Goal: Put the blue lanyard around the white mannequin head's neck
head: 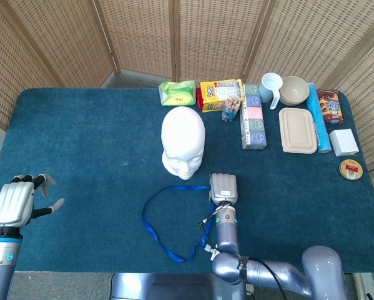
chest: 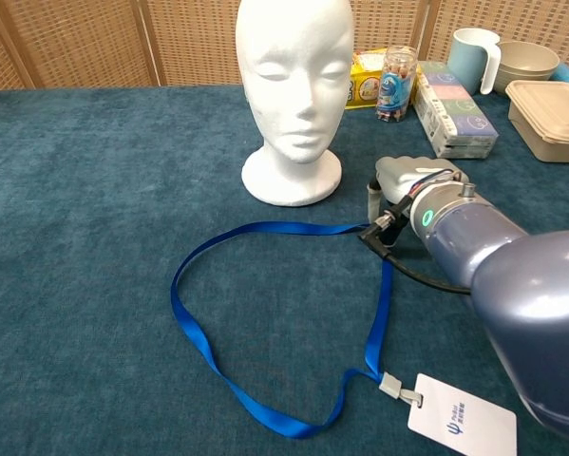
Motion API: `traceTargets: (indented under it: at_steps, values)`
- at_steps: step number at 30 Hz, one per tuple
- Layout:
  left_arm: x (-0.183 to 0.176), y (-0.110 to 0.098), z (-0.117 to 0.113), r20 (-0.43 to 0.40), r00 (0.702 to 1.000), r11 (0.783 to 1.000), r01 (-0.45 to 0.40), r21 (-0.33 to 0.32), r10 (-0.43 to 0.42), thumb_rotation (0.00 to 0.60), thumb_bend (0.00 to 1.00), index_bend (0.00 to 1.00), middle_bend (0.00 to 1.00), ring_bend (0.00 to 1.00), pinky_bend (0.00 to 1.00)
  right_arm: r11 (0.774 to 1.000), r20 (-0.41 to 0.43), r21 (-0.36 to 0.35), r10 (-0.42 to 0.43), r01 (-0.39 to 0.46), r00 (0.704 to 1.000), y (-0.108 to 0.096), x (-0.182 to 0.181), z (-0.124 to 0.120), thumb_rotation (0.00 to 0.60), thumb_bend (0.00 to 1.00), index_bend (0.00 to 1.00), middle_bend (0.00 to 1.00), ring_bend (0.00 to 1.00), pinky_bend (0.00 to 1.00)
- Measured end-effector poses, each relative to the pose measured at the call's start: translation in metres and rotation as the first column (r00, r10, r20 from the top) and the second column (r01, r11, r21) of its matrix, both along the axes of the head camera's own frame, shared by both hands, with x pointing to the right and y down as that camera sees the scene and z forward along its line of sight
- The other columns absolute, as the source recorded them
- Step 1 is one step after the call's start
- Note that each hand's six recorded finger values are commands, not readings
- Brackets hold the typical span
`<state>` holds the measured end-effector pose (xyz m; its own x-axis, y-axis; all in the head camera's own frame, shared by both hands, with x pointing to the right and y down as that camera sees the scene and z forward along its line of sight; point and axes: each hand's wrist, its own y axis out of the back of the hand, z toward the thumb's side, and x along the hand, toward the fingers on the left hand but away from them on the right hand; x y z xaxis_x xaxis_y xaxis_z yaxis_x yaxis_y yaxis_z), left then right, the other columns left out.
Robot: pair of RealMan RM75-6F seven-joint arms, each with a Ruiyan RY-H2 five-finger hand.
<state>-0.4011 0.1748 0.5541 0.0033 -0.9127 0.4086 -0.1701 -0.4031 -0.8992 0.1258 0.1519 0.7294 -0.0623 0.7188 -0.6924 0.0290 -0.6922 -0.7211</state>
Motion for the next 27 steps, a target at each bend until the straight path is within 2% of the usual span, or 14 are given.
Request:
traceTargets:
  at_steps: [27]
  values:
    - [0.0005, 0.0005, 0.0022, -0.001, 1.000, 1.000, -0.003, -0.008, 0.003, 0.500, 0.19, 0.47, 0.61, 0.44, 0.36, 1.000, 0.000, 0.021, 0.002, -0.002, 1.000, 0.0022, 0.0044, -0.0038, 0.600, 0.49, 0.59, 0.99, 1.00, 1.00]
